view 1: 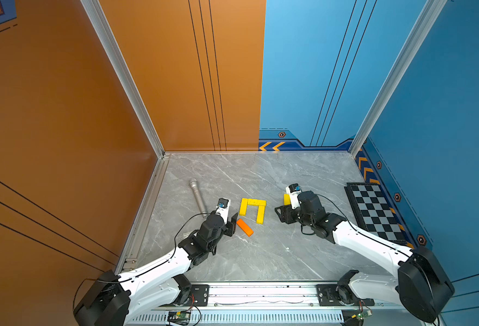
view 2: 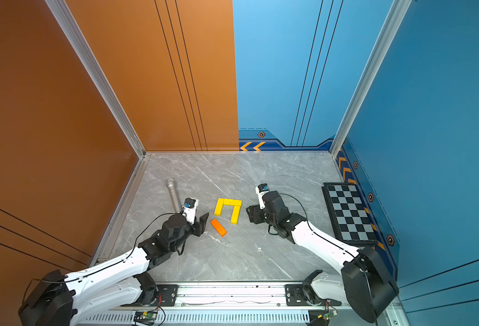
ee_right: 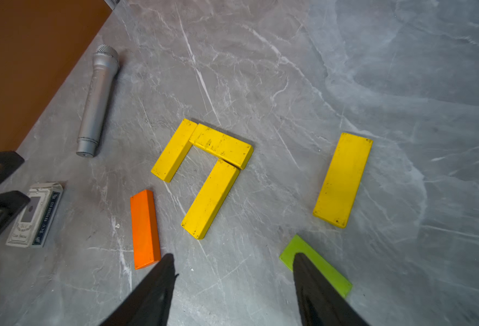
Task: Assemble the letter p with building blocks
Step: Assemble the building block at the center of the board, then move the building block to the center of the board, then assemble the building block at the center of the board.
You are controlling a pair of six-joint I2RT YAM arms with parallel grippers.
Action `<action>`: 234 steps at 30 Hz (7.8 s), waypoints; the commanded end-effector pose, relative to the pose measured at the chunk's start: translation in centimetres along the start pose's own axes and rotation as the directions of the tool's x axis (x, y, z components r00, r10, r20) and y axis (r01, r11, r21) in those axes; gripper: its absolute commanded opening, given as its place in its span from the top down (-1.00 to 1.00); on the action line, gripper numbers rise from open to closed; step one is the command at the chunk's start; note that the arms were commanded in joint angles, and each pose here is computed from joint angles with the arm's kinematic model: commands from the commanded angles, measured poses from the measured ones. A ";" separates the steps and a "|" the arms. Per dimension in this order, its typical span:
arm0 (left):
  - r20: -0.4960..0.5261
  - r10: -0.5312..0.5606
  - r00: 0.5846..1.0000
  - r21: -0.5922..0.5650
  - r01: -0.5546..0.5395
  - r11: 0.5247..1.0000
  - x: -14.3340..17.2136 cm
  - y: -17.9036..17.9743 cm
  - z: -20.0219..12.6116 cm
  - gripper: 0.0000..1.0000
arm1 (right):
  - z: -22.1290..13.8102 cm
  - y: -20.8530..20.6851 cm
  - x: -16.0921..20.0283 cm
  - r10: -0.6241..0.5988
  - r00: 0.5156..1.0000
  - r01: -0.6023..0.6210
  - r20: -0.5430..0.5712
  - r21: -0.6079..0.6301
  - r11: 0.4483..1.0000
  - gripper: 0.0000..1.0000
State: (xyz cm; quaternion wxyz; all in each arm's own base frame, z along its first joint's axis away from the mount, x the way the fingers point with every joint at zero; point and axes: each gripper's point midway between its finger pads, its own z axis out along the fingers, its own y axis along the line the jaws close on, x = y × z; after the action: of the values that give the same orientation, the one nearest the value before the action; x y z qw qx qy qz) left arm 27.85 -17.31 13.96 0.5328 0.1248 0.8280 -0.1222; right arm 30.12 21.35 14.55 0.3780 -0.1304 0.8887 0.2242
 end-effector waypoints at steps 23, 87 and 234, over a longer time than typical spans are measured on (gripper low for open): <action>0.012 -0.039 0.999 0.022 0.039 0.999 -0.5 0.5 -1.2 -0.45 | 7.5 -10.8 -1.1 0.144 0.955 -0.059 -0.261 0.310 0.949 -0.17; -0.023 -0.052 0.998 -0.003 0.052 0.999 0.3 1.1 -0.5 -0.46 | 5.0 0.6 16.1 0.045 0.841 0.096 -0.539 0.230 0.968 0.30; 0.041 -0.081 0.996 -0.112 0.085 0.990 -0.2 4.2 -2.0 -0.48 | 8.5 8.5 12.7 -0.215 0.905 0.163 -0.368 -0.166 0.973 1.00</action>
State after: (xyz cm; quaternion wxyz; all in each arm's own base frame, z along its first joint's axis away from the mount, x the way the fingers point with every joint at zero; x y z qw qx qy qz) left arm 27.64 -12.89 14.59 0.5460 0.0611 0.8301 -0.0948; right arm 22.88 31.13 2.41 0.2036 -0.2907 0.9141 0.1959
